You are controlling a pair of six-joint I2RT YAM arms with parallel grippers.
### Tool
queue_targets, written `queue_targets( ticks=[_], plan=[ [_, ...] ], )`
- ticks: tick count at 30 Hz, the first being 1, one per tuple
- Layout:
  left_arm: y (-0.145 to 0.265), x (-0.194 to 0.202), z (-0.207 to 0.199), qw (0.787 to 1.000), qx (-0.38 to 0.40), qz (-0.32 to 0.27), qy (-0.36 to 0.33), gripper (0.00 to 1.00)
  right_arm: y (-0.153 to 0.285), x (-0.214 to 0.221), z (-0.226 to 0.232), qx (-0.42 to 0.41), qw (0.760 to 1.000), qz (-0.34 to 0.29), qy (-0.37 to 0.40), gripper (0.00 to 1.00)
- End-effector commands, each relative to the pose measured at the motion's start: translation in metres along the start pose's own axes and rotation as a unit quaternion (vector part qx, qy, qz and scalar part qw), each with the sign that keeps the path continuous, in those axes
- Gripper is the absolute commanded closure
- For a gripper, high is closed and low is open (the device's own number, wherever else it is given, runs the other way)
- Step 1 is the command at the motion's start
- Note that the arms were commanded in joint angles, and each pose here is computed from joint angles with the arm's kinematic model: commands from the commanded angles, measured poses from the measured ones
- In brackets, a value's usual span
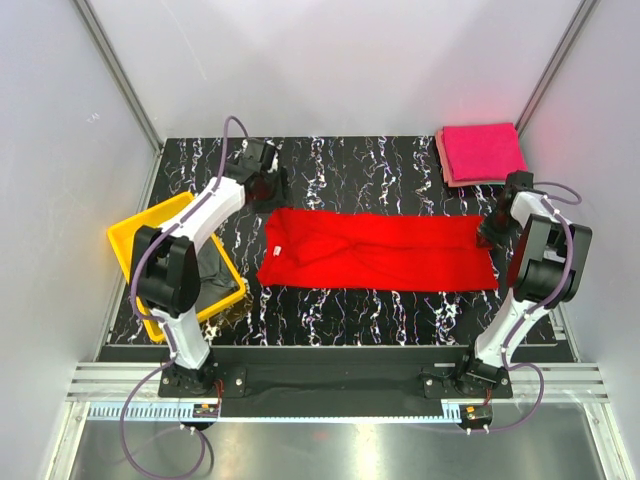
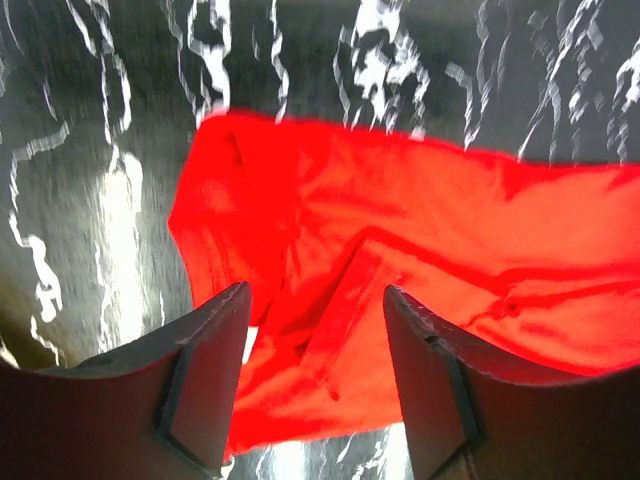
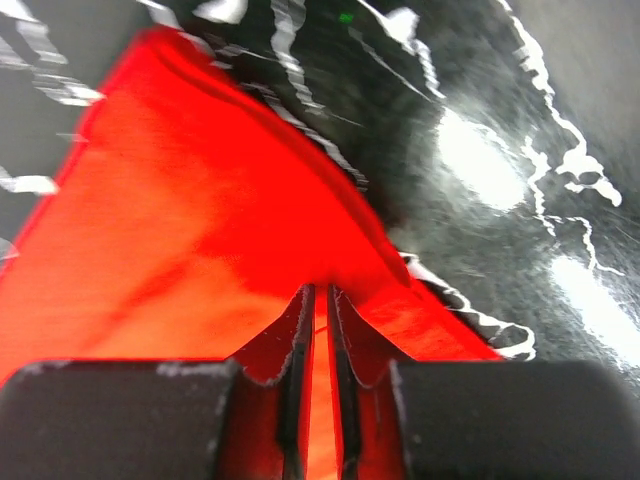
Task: Fold and stack the t-shirts
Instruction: Fold the tshirt
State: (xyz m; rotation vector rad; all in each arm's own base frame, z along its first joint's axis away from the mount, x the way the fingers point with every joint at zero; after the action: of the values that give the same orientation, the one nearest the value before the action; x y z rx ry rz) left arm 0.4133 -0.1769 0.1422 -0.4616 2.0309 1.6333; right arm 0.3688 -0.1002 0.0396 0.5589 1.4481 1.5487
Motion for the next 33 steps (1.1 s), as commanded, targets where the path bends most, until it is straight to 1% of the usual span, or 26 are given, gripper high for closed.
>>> queue_targets(
  ticks=[1,2,3,5,6,7,8,10,11,12,13,14,15,16,17,18,21,25,27,29,31,33],
  plan=[
    [-0.018,0.034,0.004,0.999,0.001,0.041,0.007,0.38,-0.010,-0.011,-0.014,0.033,0.999,-0.031,-0.010,0.84],
    [-0.029,0.046,0.011,0.998,-0.017,0.061,0.008,0.38,-0.012,-0.013,-0.017,0.039,0.999,-0.035,-0.010,0.84],
    [-0.032,0.055,0.014,0.996,-0.025,0.082,0.009,0.38,-0.013,-0.014,-0.019,0.043,0.998,-0.037,-0.011,0.84],
    [-0.040,0.059,0.016,0.994,-0.036,0.101,0.013,0.39,-0.014,-0.017,-0.022,0.049,0.998,-0.044,-0.013,0.84],
    [-0.040,0.057,0.016,0.994,-0.036,0.099,0.013,0.39,-0.012,-0.018,-0.021,0.046,0.998,-0.046,-0.014,0.84],
    [-0.039,0.055,0.015,0.995,-0.036,0.095,0.014,0.38,-0.011,-0.016,-0.020,0.041,0.998,-0.042,-0.013,0.84],
    [-0.035,0.050,0.020,0.995,-0.052,0.081,0.012,0.38,-0.009,-0.017,-0.016,0.032,0.998,-0.043,-0.012,0.83],
    [-0.028,0.041,0.021,0.997,-0.053,0.064,0.005,0.38,0.000,-0.021,-0.006,0.004,0.999,-0.049,-0.007,0.80],
    [-0.019,0.033,0.020,0.998,-0.051,0.048,0.003,0.38,0.006,-0.020,0.005,-0.026,0.999,-0.042,-0.005,0.78],
    [-0.015,0.029,0.017,0.998,-0.044,0.040,-0.006,0.37,0.016,-0.025,0.013,-0.043,0.998,-0.050,-0.006,0.74],
    [-0.011,0.026,0.015,0.999,-0.037,0.035,-0.009,0.37,0.024,-0.021,0.023,-0.072,0.997,-0.038,-0.006,0.72],
    [-0.003,0.020,0.010,0.999,-0.022,0.021,-0.012,0.36,0.030,-0.020,0.026,-0.080,0.996,-0.035,-0.007,0.71],
    [-0.001,0.019,0.009,1.000,-0.018,0.016,-0.017,0.36,0.043,-0.025,0.033,-0.097,0.994,-0.045,-0.008,0.69],
    [0.000,0.022,0.005,0.999,0.001,0.018,-0.030,0.36,0.051,-0.023,0.040,-0.117,0.992,-0.038,-0.006,0.66],
    [0.003,0.017,-0.009,0.998,0.044,0.006,-0.037,0.35,0.058,-0.019,0.046,-0.130,0.991,-0.035,0.000,0.65],
    [0.004,0.018,-0.012,0.997,0.060,0.007,-0.039,0.35,0.069,-0.017,0.052,-0.147,0.988,-0.038,0.009,0.64],
    [-0.001,0.028,-0.021,0.994,0.100,0.028,-0.030,0.35,0.087,0.001,0.072,-0.187,0.981,-0.023,0.044,0.60],
    [-0.013,0.050,-0.015,0.994,0.087,0.064,-0.020,0.36,0.104,0.040,0.098,-0.225,0.970,-0.002,0.090,0.59],
    [-0.017,0.052,-0.029,0.990,0.128,0.056,-0.026,0.36,0.111,0.069,0.117,-0.242,0.962,0.012,0.125,0.59],
    [-0.023,0.060,-0.035,0.987,0.145,0.063,-0.025,0.36,0.112,0.084,0.126,-0.250,0.958,0.022,0.139,0.59],
    [-0.027,0.065,-0.041,0.986,0.144,0.076,-0.033,0.37,0.113,0.096,0.134,-0.256,0.955,0.031,0.148,0.59],
    [-0.029,0.074,-0.037,0.988,0.114,0.094,-0.044,0.37,0.115,0.109,0.140,-0.260,0.951,0.040,0.162,0.59]
  ],
)
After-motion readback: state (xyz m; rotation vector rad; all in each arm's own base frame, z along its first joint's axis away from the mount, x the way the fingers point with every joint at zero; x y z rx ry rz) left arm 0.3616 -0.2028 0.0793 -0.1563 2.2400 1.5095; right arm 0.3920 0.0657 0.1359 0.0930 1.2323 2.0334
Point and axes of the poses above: each gripper's point midway between its finger pads, its own y axis back along the fingers, its own z axis along the line the jaws close on, x = y × z, the point moved 1 cm from there along y, back along the fingers, and after that the axes turned 13 degrees about -y, right-handed, at the moved point
